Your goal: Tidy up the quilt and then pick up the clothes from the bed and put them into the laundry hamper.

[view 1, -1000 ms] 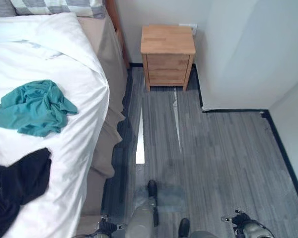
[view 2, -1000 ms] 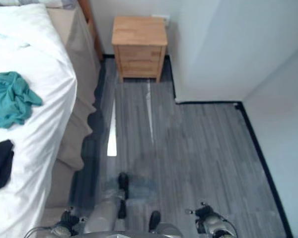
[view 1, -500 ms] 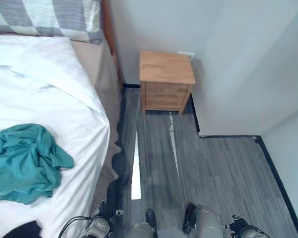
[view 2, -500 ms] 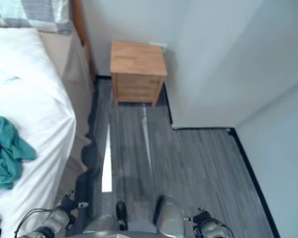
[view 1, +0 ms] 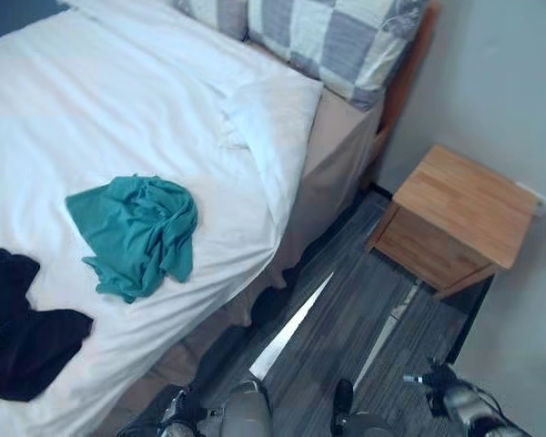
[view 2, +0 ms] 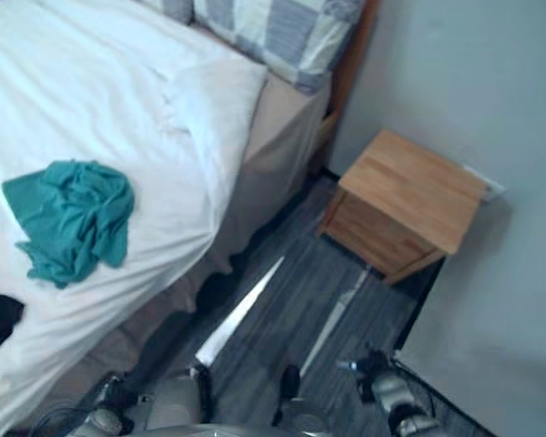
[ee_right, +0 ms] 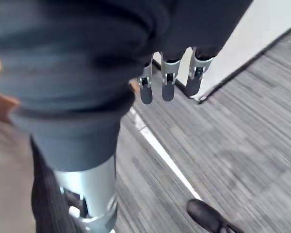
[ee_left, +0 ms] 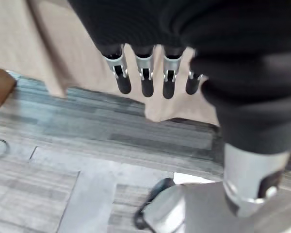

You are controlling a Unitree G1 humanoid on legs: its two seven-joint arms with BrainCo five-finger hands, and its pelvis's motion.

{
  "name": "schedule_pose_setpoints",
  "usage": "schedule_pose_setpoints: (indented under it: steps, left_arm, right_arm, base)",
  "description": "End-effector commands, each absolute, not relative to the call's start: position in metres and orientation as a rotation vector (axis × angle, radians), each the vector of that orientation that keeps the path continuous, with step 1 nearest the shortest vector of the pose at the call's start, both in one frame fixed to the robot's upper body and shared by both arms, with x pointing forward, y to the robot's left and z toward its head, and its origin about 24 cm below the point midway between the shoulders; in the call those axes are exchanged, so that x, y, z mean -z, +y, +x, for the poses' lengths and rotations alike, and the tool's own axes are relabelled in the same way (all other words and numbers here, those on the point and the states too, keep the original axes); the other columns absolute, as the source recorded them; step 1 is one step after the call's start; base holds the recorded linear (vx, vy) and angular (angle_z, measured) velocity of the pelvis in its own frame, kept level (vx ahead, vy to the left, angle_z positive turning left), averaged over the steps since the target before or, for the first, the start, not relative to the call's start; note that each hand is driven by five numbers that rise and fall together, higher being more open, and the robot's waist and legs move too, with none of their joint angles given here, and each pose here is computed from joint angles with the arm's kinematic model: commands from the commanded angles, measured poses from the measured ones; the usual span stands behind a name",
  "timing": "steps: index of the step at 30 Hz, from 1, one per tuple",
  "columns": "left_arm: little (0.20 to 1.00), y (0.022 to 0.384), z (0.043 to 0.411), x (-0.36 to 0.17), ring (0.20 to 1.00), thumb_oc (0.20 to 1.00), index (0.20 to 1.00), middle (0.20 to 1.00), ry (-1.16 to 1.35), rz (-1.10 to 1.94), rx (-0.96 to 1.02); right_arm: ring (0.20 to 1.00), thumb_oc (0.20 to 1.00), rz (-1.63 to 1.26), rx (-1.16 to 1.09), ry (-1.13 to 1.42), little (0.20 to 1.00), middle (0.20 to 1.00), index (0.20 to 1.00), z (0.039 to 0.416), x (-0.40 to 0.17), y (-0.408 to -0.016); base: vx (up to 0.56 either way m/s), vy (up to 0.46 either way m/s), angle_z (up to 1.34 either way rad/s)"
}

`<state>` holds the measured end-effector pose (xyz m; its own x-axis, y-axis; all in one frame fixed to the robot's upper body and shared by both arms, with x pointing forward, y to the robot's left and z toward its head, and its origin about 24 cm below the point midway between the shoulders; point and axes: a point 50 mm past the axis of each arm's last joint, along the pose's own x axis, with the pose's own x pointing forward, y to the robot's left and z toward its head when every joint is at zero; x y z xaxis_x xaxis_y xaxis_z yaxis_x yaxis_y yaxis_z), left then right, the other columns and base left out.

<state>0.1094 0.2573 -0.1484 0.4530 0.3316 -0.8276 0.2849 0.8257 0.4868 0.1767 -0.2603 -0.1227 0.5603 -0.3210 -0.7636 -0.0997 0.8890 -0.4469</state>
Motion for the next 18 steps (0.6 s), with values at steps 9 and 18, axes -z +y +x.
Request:
schedule_pose_setpoints:
  steps: [9, 18]
  left_arm:
    - [1.000, 0.285, 0.112, 0.139, 1.000, 1.000, 1.000, 1.000, 1.150, 0.744, -0.046]
    - [1.000, 0.301, 0.143, 0.121, 1.000, 1.000, 1.000, 1.000, 1.029, 0.815, -0.065]
  right_arm:
    - [1.000, 1.000, -0.480, 0.241, 0.913, 1.000, 1.000, 1.000, 0.188, 0.108, -0.283]
    - [1.000, 1.000, -0.740, 0.566, 0.670, 1.000, 1.000, 1.000, 0.201, 0.023, -0.386]
  base:
    - [0.16, -0.038, 0.89]
    - [0.17, -0.367, 1.26]
